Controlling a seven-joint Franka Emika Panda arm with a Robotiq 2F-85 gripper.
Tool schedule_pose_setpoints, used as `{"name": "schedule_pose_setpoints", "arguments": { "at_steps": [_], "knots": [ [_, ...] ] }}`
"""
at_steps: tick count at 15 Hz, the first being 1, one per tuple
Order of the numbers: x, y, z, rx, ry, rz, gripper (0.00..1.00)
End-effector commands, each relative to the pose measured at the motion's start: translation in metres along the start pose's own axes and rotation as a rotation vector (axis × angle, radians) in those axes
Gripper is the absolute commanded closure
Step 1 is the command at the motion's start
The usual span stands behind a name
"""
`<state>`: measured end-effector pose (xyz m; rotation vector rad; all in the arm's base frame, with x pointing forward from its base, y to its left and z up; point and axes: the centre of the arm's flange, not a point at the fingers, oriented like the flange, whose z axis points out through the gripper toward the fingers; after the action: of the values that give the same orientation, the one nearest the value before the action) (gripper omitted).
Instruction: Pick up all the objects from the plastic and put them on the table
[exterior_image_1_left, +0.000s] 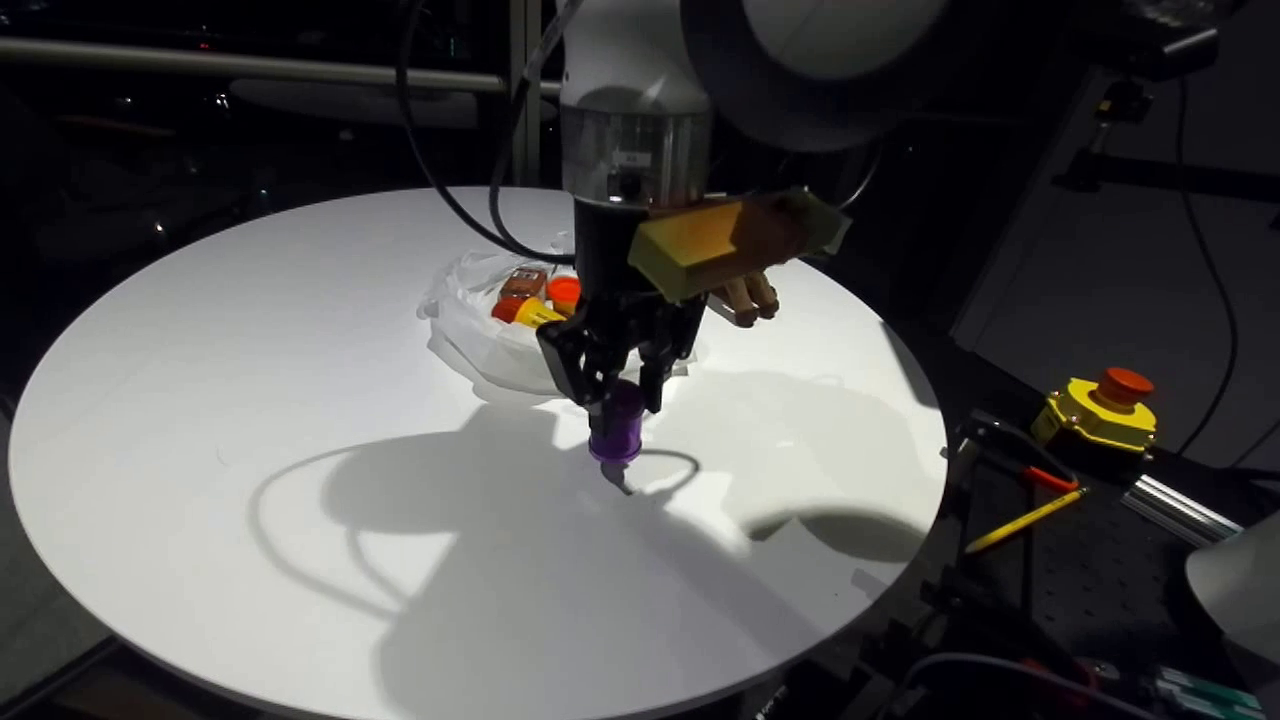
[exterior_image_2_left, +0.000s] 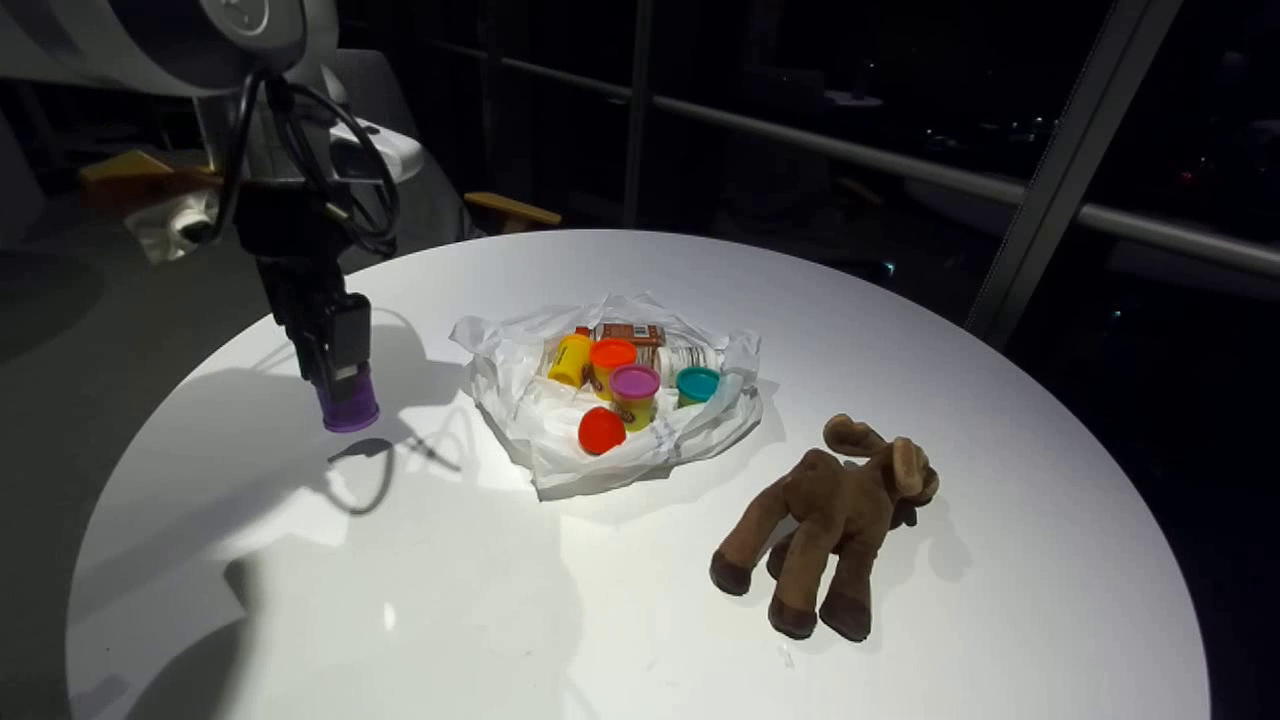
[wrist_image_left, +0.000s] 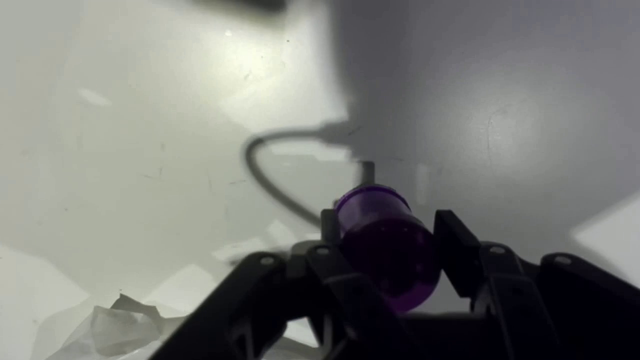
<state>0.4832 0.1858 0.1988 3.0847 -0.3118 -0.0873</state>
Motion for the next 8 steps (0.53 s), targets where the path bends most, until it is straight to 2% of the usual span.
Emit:
{"name": "schedule_pose_setpoints", "arguments": {
  "at_steps": [1, 2, 5, 8],
  "knots": [
    [0.001, -0.007, 0.01, 0.015, 0.036, -0.015, 0.25],
    [-0.002, -0.006, 0.008, 0.023, 0.039, -0.022, 0.24],
    [-0.004, -0.004, -0.022, 0.043, 0.076, -0.037, 0.02],
    [0.007, 0.008, -0.059, 0.061, 0.122, -0.005, 0.0]
  ]
}}
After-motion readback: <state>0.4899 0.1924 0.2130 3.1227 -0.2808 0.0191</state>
